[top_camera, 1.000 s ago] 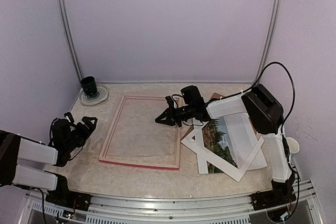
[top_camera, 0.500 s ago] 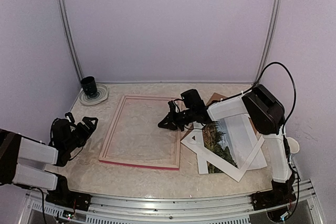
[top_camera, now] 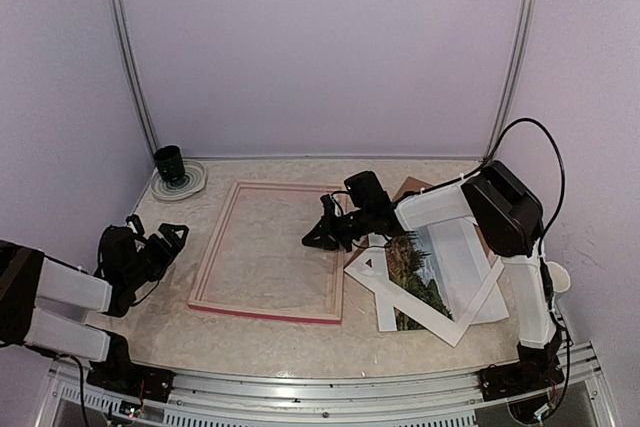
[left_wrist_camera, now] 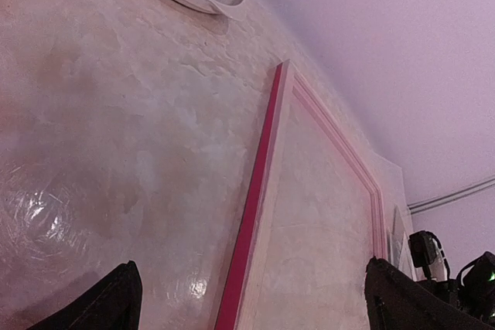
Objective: Put the photo into the frame
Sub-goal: Place the glass panel at the frame body.
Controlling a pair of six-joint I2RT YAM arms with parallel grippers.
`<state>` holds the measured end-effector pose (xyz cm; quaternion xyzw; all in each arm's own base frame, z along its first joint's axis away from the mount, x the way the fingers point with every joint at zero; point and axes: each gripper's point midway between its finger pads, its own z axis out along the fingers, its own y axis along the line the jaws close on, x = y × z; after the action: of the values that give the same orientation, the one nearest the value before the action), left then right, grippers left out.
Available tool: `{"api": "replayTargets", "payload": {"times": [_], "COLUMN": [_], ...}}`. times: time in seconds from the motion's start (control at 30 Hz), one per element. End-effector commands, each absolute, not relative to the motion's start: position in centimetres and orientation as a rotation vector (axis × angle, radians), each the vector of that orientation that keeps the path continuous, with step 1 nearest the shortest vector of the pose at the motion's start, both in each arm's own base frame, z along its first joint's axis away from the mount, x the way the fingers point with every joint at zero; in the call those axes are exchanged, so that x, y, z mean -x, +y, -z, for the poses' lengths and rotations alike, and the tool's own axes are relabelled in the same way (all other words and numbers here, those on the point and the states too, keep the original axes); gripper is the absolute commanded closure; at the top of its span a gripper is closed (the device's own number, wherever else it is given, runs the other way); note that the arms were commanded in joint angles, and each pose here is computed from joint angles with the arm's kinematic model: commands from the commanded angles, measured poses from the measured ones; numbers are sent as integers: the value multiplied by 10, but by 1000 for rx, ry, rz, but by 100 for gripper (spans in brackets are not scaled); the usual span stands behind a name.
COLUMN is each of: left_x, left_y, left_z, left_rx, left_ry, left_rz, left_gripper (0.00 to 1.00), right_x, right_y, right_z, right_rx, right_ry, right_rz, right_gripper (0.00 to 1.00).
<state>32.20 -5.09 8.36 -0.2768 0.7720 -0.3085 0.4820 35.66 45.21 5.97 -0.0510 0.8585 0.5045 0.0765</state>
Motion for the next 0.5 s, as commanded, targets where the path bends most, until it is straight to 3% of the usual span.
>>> {"api": "replayTargets", "payload": {"times": [0.0, 0.47], "left_x": [-331, -331], "left_y": [-52, -53], "left_z": [-97, -96], "left_rx": [651, 653], "left_ry": [1840, 1843], "left_rz": [775, 779], "left_gripper": [1, 1], "right_x": [-348, -343], "right_y": [457, 458], "right_z": [-93, -98], "right_rx": [230, 256], "right_ry": [2537, 2554], "right_rz": [-1528, -1495], "right_gripper": [100, 100]}}
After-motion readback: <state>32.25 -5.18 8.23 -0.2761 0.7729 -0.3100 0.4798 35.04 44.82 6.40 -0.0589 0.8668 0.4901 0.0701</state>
